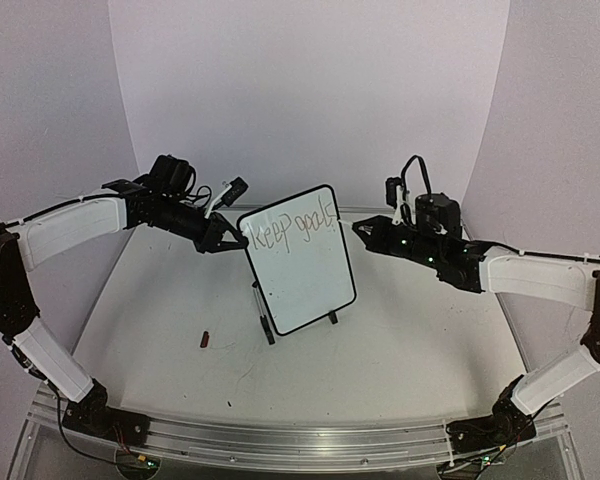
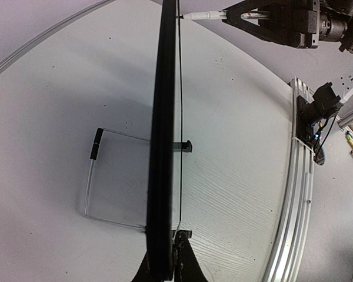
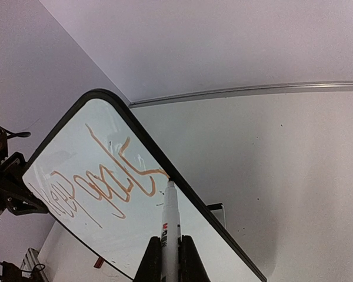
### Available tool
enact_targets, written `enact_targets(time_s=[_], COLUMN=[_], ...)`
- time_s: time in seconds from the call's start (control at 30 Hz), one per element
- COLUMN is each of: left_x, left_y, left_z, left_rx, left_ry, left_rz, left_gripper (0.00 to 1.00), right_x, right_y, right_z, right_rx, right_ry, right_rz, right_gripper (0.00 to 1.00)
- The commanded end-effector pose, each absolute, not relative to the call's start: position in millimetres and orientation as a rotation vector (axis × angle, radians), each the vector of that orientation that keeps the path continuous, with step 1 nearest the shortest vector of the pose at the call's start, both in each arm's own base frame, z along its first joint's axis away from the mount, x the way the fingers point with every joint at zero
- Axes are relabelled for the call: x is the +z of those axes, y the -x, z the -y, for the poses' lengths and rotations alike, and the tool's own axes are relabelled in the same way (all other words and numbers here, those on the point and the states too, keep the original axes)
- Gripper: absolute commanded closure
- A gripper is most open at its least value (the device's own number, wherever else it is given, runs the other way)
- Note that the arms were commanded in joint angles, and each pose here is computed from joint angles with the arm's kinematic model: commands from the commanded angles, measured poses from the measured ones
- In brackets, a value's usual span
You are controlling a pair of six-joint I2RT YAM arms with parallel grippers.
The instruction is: Write a sentence on the whiteboard
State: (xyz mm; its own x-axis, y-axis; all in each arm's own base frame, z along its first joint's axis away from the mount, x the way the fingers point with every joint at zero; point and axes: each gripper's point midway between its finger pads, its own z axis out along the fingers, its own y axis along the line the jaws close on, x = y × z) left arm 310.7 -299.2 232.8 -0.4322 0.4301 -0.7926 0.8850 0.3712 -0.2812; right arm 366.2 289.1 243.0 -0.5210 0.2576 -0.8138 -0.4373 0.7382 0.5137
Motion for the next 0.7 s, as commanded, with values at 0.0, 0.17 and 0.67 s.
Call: enact_targets(time_s=[0.0, 0.17, 0.67], left_x=[227.3, 227.7, 228.2], left_y=[-311.1, -311.3, -311.2], left_z=[298.6, 298.7, 299.8], left_rx=[-0.895, -0.895, -0.902], left_ry=[-1.166, -1.166, -1.162], left_rz=[-2.014, -2.013, -2.009], left_gripper=[1.00, 1.00, 1.00], right_x=[240.0, 235.1, 282.3], right_y=[-365.4, -362.1, -327.4], right_z=[-287.0, -295.3, -300.7], right_rx=[0.874, 0.911, 1.083], right_ry=[0.122, 0.163, 0.274], right_rz=[-1.931, -1.953, -1.833], right_gripper=[1.00, 1.00, 1.00])
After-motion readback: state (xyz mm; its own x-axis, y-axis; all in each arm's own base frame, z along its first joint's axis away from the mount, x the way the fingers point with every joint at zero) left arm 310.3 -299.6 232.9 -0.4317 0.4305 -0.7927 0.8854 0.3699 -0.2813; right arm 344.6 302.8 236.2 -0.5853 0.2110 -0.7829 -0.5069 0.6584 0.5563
